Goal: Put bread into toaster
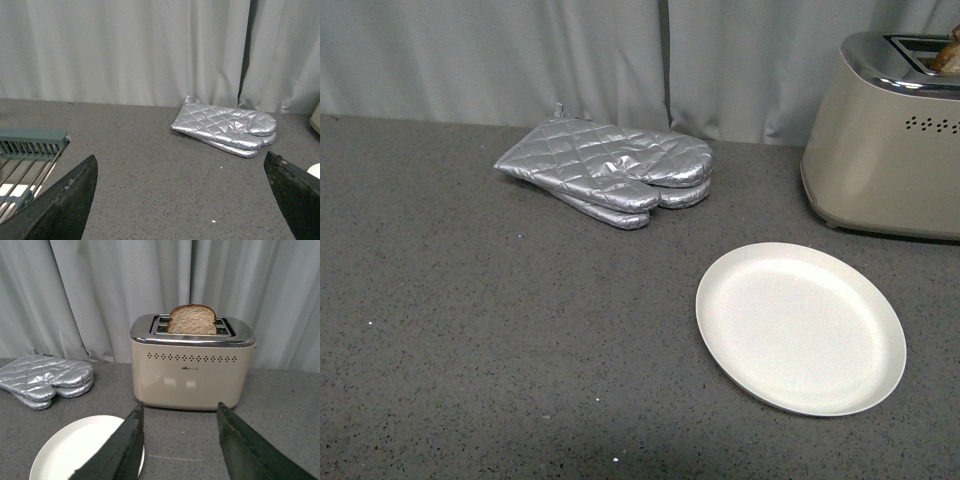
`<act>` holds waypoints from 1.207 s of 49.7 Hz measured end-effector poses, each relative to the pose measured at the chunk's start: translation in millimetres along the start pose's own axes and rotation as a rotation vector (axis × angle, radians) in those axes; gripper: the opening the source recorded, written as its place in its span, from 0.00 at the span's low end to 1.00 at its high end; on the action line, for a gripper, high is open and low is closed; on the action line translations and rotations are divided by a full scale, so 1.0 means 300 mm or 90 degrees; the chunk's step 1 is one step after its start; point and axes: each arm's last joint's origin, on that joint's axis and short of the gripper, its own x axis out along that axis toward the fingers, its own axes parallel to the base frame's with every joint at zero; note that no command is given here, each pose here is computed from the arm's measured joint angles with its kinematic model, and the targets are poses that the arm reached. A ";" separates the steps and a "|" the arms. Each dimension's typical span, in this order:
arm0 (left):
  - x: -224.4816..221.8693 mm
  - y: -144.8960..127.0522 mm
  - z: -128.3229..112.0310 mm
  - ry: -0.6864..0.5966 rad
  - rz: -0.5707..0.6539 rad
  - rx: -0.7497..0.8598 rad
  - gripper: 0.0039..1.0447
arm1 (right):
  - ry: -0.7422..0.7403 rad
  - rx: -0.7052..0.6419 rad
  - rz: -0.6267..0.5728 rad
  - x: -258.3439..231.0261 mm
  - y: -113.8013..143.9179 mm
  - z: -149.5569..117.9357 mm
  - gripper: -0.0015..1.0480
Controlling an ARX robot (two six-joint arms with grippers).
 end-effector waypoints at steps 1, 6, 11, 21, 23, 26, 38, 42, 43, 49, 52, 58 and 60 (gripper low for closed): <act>0.000 0.000 0.000 0.000 0.000 0.000 0.94 | 0.000 0.000 0.000 0.000 0.000 0.000 0.44; 0.000 0.000 0.000 0.000 0.000 0.000 0.94 | 0.000 0.000 0.000 0.000 0.000 0.000 0.57; 0.000 0.000 0.000 0.000 0.000 0.000 0.94 | 0.000 0.000 0.000 0.000 0.000 0.000 0.74; 0.000 0.000 0.000 0.000 0.000 0.000 0.94 | 0.000 0.001 0.000 0.000 0.000 0.000 0.90; 0.000 0.000 0.000 0.000 0.000 0.000 0.94 | 0.000 0.002 0.000 0.000 0.000 0.000 0.91; 0.000 0.000 0.000 0.000 0.000 0.000 0.94 | 0.000 0.002 0.000 0.000 0.000 0.000 0.91; 0.000 0.000 0.000 0.000 0.000 0.000 0.94 | 0.000 0.002 0.000 0.000 0.000 0.000 0.91; 0.000 0.000 0.000 0.000 0.000 0.000 0.94 | 0.000 0.002 0.000 0.000 0.000 0.000 0.91; 0.000 0.000 0.000 0.000 0.000 0.000 0.94 | 0.000 0.002 0.000 0.000 0.000 0.000 0.91; 0.000 0.000 0.000 0.000 0.000 0.000 0.94 | 0.000 0.002 0.000 0.000 0.000 0.000 0.91; 0.000 0.000 0.000 0.000 0.000 0.000 0.94 | 0.000 0.002 0.000 0.000 0.000 0.000 0.91; 0.000 0.000 0.000 0.000 0.000 0.000 0.94 | 0.000 0.002 0.000 0.000 0.000 0.000 0.91; 0.000 0.000 0.000 0.000 0.000 0.000 0.94 | 0.000 0.002 0.000 0.000 0.000 0.000 0.91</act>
